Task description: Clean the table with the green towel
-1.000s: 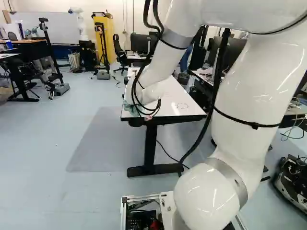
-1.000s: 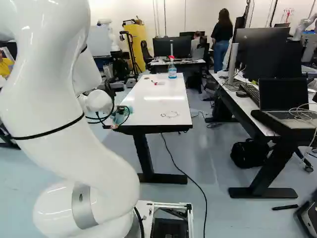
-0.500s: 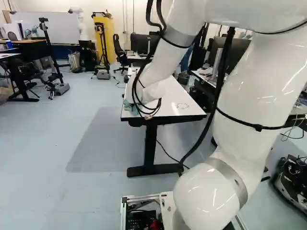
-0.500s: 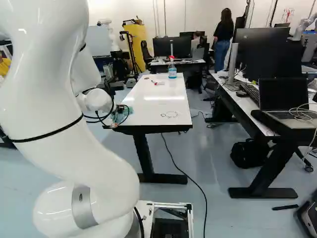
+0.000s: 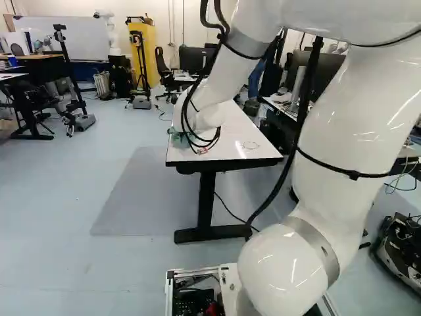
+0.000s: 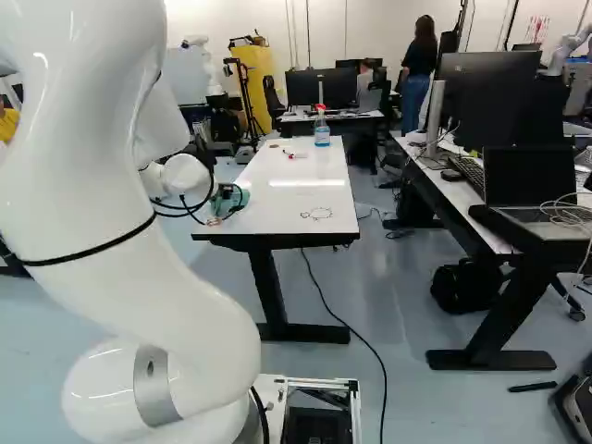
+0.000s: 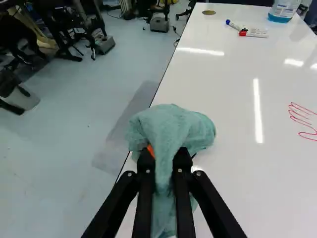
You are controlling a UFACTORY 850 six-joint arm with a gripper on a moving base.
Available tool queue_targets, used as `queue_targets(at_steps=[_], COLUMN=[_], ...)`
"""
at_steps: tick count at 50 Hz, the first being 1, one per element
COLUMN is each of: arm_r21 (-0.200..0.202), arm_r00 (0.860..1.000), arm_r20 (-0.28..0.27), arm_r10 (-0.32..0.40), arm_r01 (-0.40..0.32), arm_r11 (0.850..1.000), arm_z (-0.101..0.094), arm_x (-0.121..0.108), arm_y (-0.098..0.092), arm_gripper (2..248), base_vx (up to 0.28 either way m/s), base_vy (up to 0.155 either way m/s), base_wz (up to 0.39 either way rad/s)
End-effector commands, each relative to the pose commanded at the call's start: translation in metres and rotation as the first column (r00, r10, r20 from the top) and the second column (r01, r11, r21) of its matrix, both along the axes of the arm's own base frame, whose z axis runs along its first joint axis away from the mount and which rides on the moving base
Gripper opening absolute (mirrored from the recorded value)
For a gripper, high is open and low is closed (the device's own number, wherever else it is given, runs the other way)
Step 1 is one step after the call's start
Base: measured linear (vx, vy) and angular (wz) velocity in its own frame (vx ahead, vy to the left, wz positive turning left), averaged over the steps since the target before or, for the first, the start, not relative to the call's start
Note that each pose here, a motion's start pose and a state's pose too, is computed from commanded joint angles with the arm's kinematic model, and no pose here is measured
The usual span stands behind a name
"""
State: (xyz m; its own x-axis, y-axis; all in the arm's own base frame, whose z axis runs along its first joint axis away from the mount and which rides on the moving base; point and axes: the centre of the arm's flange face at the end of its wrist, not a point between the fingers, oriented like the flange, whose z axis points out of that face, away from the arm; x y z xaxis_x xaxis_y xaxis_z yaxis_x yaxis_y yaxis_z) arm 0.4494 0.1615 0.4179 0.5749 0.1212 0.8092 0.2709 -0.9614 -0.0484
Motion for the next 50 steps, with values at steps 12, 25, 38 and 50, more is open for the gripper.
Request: queue_targets(at_steps=[12, 25, 38, 50], arm_r21=[0.011, 0.025, 0.037, 0.044], arm_r00=[0.999, 0.995, 0.987, 0.979], arm_r20=[0.03, 0.071, 0.107, 0.132], arm_r10=[-0.032, -0.075, -0.118, -0.156], arm_r01=[0.031, 0.073, 0.115, 0.151], arm_r11=[0.999, 0.997, 0.993, 0.988], arm_z=[0.013, 0.029, 0.04, 0.041], arm_x=[0.014, 0.024, 0.038, 0.055], arm_y=[-0.011, -0.03, -0.048, -0.063], arm_gripper=[45, 45, 45, 45], base_vx=[0.0, 0.0, 0.0, 0.0], base_vy=[0.0, 0.0, 0.0, 0.0], base_wz=[0.0, 0.0, 0.0, 0.0])
